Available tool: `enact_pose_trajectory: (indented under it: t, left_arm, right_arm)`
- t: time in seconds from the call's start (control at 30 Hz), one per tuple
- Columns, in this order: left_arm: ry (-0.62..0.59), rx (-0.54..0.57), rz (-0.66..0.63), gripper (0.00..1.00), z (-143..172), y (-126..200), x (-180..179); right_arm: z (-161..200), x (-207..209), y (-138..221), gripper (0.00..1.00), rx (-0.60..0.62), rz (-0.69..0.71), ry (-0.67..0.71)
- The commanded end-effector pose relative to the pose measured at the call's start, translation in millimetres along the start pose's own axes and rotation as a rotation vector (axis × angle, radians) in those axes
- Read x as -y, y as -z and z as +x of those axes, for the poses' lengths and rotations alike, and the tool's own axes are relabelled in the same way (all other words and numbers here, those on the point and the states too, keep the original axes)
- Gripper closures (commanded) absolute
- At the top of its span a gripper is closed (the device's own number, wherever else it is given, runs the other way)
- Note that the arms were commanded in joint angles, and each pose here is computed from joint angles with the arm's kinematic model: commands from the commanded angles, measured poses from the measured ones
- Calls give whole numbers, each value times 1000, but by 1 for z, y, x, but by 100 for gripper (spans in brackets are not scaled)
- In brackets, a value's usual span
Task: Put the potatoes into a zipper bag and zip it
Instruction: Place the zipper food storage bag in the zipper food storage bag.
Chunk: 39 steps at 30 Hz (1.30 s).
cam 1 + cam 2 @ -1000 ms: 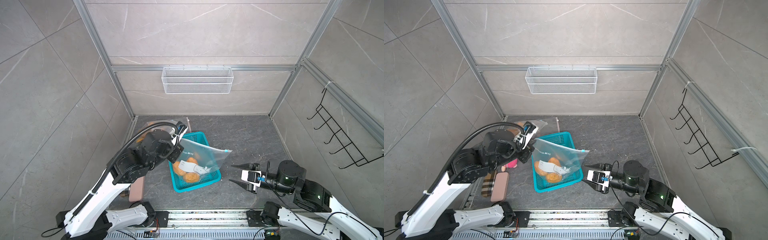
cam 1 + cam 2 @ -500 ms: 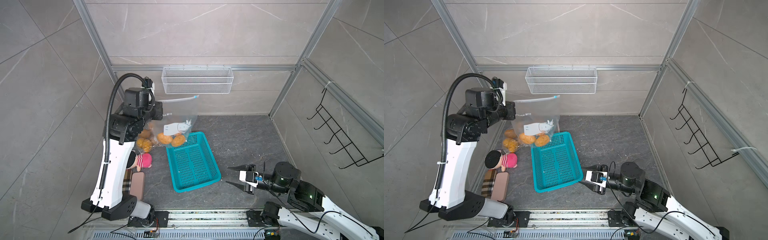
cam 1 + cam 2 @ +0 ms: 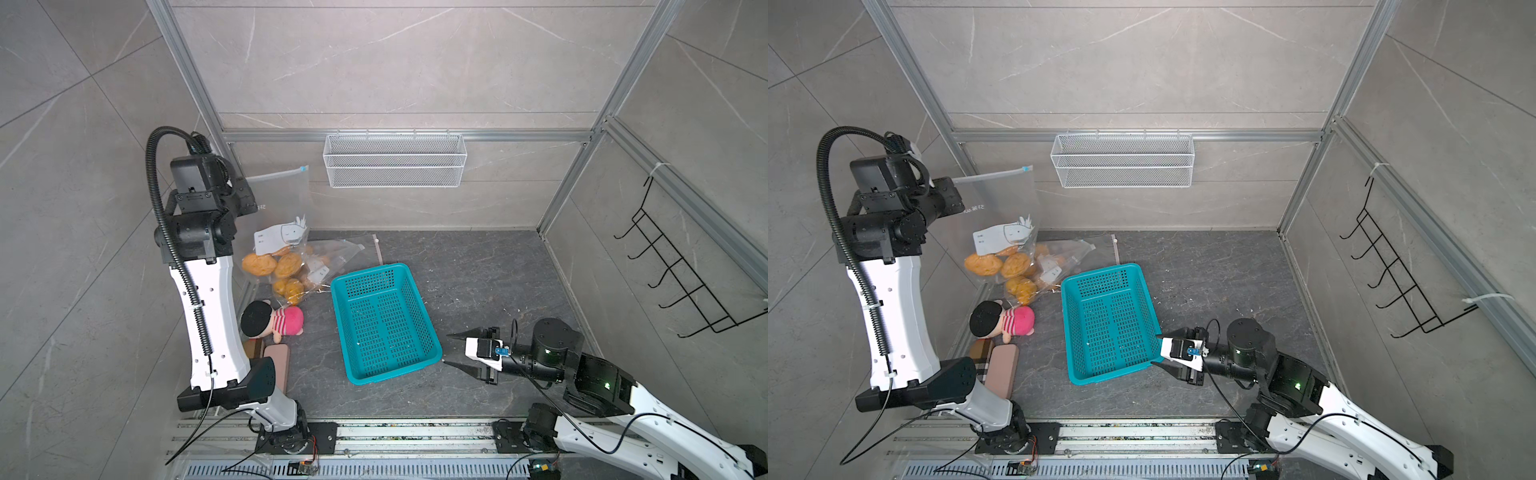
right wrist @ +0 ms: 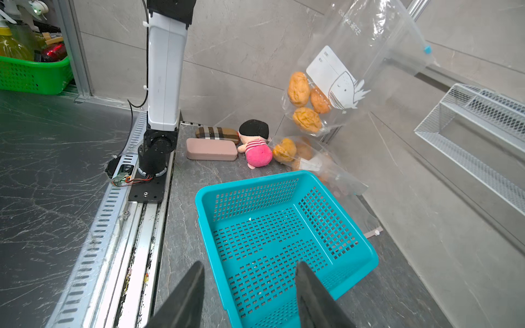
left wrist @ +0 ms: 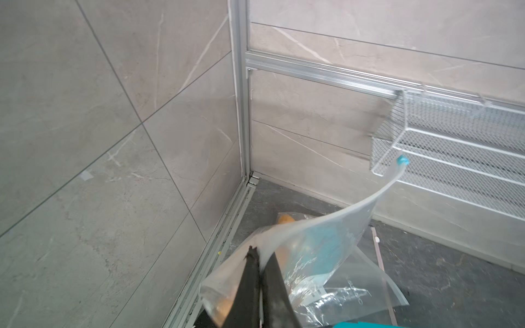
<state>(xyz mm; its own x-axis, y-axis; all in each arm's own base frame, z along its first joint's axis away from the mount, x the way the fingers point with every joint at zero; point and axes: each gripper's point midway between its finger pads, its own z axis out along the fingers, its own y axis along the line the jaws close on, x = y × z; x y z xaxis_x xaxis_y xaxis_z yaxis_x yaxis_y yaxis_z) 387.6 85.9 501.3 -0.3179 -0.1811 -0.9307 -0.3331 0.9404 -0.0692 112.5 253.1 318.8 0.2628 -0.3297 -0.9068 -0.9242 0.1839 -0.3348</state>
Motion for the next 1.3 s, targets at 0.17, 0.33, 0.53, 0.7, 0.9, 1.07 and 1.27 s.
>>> enact_pose_trajectory:
  t: [0.17,0.33,0.53,0.7,0.9,1.07,1.27]
  left_arm:
    - [107,87,52,100,-29,-40,-1]
    - [124,45,179,100,-15,-72,26]
    - [63,-48,315,100,42,-89,105]
    - [35,-208,474,100,134,-95,184]
    - [4,-364,589,100,241,-101,249]
    - [-33,-472,616,100,302,-107,271]
    - [-17,-505,692,78,315,-93,277]
  right_arm:
    - [-2,-2,-4,48,25,-19,-53]
    - [8,-2,-5,48,-11,-9,-65]
    - [12,-4,-5,48,-8,-3,-81]
    - [13,-5,-3,48,-2,-2,-98]
    - [17,-6,-3,48,-2,2,-119]
    - [24,-7,-5,48,-12,7,-148]
    - [25,-1,-5,47,-2,49,-172]
